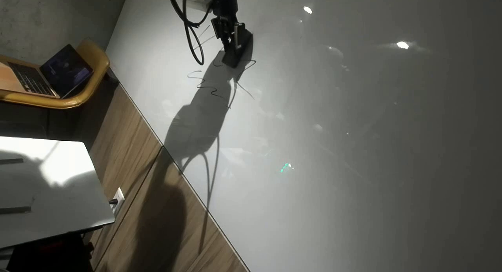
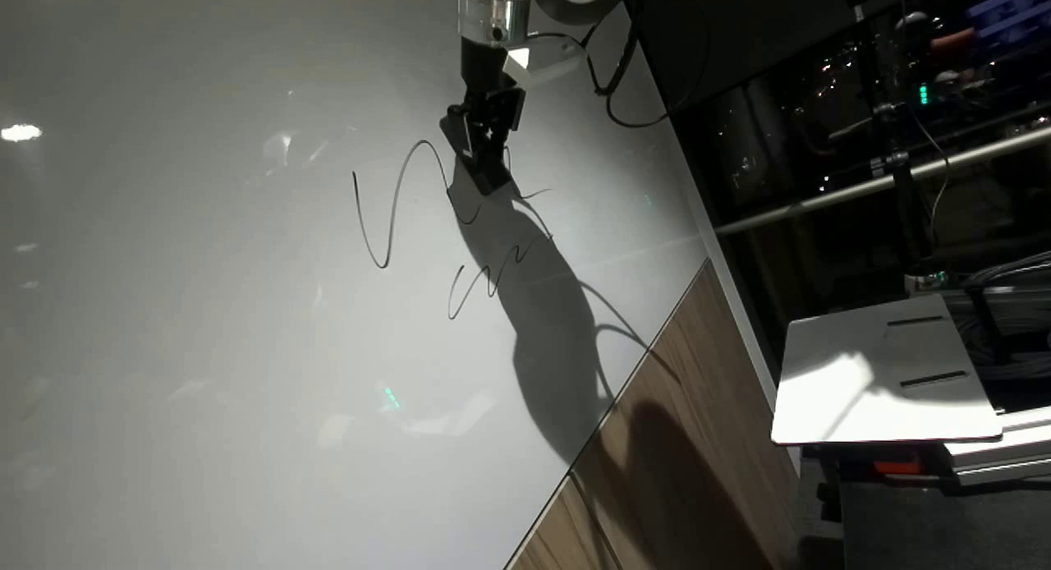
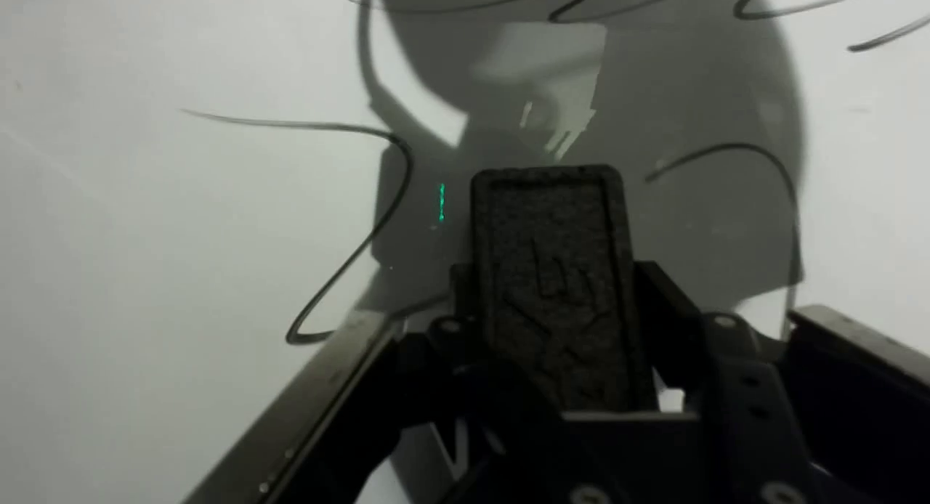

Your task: Use the duster to erase the writings on the board

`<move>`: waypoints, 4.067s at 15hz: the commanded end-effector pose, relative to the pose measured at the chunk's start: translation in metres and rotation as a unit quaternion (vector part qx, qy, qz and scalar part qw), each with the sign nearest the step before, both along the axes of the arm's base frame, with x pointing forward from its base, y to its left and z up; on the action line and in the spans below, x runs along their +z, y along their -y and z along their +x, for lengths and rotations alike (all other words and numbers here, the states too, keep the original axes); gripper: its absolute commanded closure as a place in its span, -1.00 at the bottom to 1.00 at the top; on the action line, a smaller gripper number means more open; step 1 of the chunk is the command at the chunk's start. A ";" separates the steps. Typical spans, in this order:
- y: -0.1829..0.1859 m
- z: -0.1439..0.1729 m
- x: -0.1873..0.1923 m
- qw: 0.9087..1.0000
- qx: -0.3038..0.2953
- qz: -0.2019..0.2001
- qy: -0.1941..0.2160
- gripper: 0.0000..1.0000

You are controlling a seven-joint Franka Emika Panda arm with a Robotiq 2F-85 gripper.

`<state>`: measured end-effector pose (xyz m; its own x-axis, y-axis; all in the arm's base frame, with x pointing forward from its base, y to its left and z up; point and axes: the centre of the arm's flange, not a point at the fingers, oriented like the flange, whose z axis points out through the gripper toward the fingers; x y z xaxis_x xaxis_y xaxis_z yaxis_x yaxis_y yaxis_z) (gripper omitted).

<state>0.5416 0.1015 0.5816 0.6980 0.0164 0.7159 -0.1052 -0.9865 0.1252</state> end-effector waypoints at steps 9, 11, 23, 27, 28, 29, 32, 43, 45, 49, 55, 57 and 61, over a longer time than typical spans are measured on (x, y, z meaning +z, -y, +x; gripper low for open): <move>0.096 0.054 -0.042 0.995 -0.070 -0.060 -0.037 0.41; 0.109 0.054 -0.056 0.993 -0.084 -0.067 -0.050 0.41; 0.060 0.036 -0.079 0.993 -0.082 -0.060 -0.065 0.41; 0.045 0.030 -0.147 0.994 -0.053 -0.075 -0.064 0.41; 0.040 0.031 -0.160 0.994 -0.047 -0.077 -0.064 0.41; 0.037 0.032 -0.168 0.994 -0.042 -0.079 -0.064 0.41; 0.022 0.036 -0.177 0.994 -0.032 -0.084 -0.059 0.41; -0.146 -0.004 -0.088 0.997 0.073 -0.035 0.001 0.41; -0.159 -0.004 -0.075 0.996 0.086 -0.030 0.012 0.41; -0.165 -0.006 -0.076 0.996 0.088 -0.022 0.009 0.41; -0.182 -0.017 -0.116 0.996 0.089 -0.017 -0.020 0.41; -0.181 -0.013 -0.125 0.996 0.089 -0.020 -0.023 0.41; -0.152 0.019 -0.128 0.997 0.074 -0.033 -0.019 0.41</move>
<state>0.5339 0.2713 0.4495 0.7233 0.1773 0.6674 0.0798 -0.9815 0.1742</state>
